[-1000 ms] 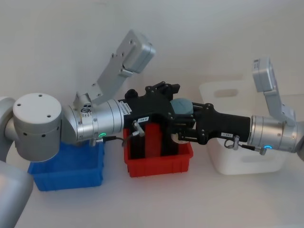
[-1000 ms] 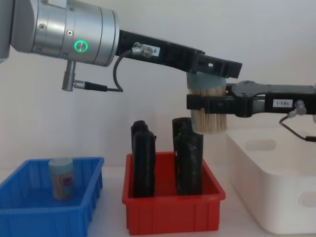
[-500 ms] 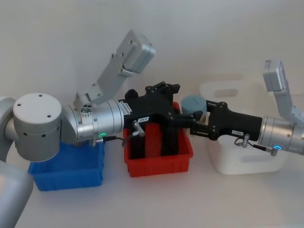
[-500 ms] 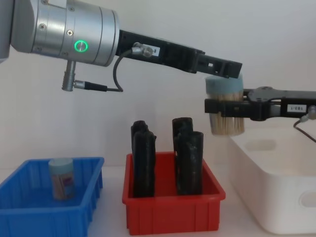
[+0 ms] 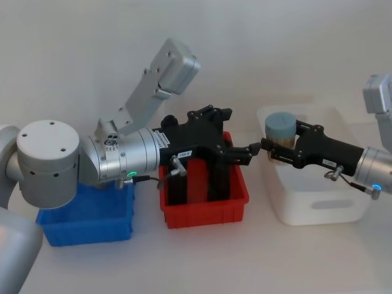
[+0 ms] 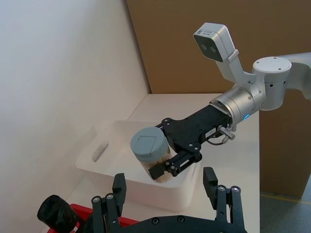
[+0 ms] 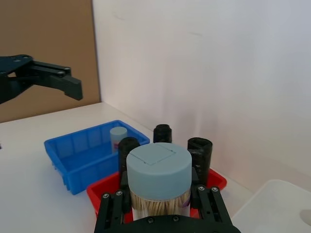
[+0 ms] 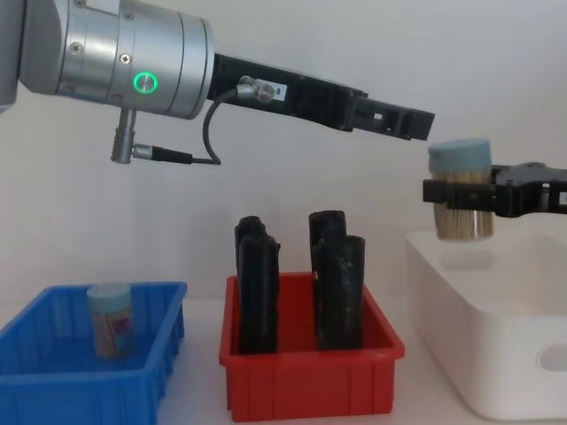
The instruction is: Pick the cotton swabs from the blue box and place them into the white box.
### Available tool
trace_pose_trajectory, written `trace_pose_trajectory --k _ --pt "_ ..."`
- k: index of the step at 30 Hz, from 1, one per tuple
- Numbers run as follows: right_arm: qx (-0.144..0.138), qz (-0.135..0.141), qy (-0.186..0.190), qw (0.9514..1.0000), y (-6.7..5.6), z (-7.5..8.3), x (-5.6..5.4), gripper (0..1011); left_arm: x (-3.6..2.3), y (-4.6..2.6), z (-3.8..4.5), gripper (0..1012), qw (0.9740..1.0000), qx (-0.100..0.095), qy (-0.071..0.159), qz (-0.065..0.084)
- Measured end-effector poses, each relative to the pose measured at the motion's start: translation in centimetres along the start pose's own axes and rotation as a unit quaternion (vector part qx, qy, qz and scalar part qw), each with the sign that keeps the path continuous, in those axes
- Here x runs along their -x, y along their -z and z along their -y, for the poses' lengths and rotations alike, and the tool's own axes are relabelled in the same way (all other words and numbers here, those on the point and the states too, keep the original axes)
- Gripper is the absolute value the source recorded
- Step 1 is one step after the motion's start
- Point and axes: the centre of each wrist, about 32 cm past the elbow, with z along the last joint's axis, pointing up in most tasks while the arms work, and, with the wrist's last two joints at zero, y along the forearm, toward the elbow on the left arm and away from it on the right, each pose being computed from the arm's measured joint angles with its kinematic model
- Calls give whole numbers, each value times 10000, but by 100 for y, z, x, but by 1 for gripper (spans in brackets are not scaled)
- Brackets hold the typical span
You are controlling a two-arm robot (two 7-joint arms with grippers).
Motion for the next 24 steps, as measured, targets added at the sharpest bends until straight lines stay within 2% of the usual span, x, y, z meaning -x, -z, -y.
trace_pose_trajectory --k 8,13,22,24 --pt "86 5 573 9983 40 100 -48 667 0 0 0 1004 10000 0 0 0" --pt "154 8 1014 9947 71 154 -74 667 0 0 0 1004 10000 0 0 0" --pt "260 3 1744 9843 124 203 -100 667 0 0 0 1004 10000 0 0 0" --pt "289 -1 1917 9810 142 208 -103 710 0 0 0 1004 10000 0 0 0"
